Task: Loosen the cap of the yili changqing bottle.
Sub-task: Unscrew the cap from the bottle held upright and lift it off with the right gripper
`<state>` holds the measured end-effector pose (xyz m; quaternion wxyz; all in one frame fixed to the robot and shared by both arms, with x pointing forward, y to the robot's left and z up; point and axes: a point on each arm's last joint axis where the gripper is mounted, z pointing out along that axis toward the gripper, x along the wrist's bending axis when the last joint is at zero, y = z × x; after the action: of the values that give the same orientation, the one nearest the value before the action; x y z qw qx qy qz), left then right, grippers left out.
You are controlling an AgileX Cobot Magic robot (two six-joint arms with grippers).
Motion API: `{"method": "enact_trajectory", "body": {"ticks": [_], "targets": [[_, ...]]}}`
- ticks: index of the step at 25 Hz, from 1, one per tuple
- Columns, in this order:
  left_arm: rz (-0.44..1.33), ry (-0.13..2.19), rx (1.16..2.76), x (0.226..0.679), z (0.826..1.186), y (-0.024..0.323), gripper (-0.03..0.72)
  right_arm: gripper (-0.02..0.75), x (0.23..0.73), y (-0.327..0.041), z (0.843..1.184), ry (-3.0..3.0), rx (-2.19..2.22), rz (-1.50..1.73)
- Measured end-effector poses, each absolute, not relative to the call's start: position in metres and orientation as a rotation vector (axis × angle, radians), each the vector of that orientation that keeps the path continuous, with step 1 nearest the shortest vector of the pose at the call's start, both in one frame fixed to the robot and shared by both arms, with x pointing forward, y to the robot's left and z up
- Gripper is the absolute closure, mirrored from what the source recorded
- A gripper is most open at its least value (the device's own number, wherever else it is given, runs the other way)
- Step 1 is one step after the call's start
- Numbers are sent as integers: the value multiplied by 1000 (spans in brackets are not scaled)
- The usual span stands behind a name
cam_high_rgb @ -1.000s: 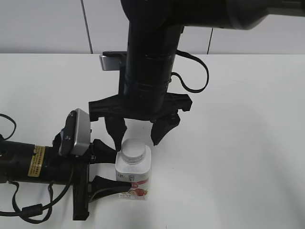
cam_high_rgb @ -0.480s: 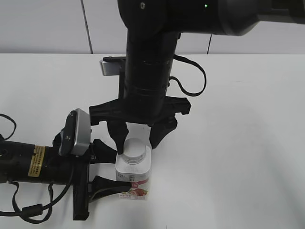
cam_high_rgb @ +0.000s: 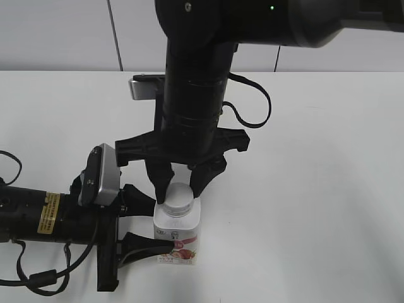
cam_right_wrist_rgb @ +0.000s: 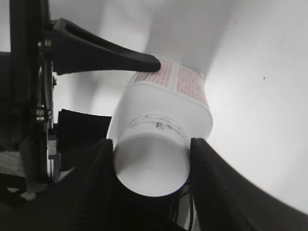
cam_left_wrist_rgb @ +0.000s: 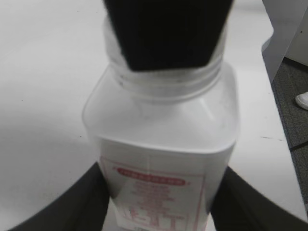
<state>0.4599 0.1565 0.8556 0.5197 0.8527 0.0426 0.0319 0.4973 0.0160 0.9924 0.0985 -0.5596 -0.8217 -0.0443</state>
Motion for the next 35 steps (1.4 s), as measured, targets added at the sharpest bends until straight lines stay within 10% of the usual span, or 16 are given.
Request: {"method": "enact_trajectory", "body": {"ticks": [18,27,35], "targets": [[76,101,2045,460,856,157,298,352,497,17,993,-3013,64,-295],[75,100,2045,460,856,157,300,350,496,17,993,-3009,176,-311],[75,100,2044,460,856,156,300,166,495,18,993,-2993,78,-315]]}}
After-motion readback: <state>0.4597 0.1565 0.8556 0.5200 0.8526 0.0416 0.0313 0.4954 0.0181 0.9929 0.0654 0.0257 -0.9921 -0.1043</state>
